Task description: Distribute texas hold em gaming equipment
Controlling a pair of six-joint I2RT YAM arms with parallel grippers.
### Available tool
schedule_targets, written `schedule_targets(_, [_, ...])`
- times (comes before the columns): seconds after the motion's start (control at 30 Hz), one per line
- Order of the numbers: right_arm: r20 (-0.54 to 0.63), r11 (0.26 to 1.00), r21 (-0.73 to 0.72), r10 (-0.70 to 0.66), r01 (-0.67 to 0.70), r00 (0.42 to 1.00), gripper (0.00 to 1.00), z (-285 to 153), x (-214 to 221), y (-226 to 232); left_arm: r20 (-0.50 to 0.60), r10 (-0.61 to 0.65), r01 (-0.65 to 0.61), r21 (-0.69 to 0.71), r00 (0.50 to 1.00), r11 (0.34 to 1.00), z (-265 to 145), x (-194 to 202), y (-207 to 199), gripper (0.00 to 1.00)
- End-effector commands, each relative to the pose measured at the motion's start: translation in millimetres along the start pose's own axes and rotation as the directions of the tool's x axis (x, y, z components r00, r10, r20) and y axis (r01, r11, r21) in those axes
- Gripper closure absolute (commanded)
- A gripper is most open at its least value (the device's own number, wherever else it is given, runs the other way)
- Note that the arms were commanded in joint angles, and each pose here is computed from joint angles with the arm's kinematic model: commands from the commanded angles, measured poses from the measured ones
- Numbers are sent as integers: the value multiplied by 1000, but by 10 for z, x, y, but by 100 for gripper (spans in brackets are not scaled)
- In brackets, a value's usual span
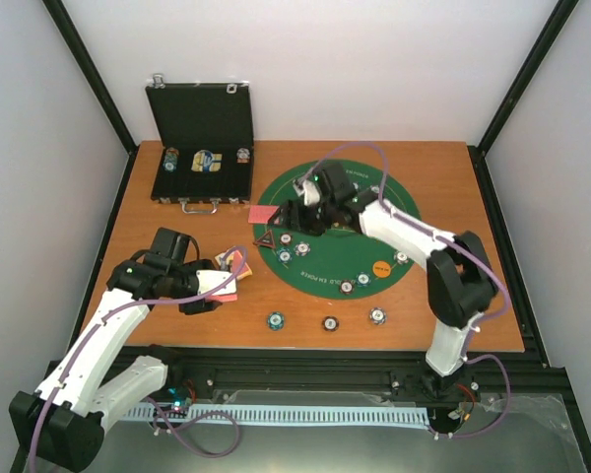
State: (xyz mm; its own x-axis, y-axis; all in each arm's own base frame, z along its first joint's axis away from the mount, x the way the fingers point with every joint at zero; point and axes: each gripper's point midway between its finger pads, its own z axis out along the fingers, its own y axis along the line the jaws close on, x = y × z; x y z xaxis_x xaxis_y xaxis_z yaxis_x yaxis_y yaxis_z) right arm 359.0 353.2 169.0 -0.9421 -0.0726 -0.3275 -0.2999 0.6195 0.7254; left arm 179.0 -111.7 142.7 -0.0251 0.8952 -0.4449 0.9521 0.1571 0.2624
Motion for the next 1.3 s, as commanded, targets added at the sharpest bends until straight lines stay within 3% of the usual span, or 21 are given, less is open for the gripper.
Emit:
schedule_targets(0.0, [-37,990,-138,-13,8,999,21,104,663,360,61,8,-6,-47,998,999,-121,-203,164,61])
schedule_targets(0.17, [-54,967,-253,-9,-5,998,20,96,1218,702,66,-1,4,-51,998,999,-122,-214,181,62])
schedule_targets(0.33, [-75,950,-313,-38,12,996,20,104,1442,952,61,1,3,-54,998,999,-128,-199,170,62])
schedule_targets(1.27, [-131,912,-410,-30,-26,991,23,452,1572,1374,85,2,4,-70,996,998,-238,-276,192,62])
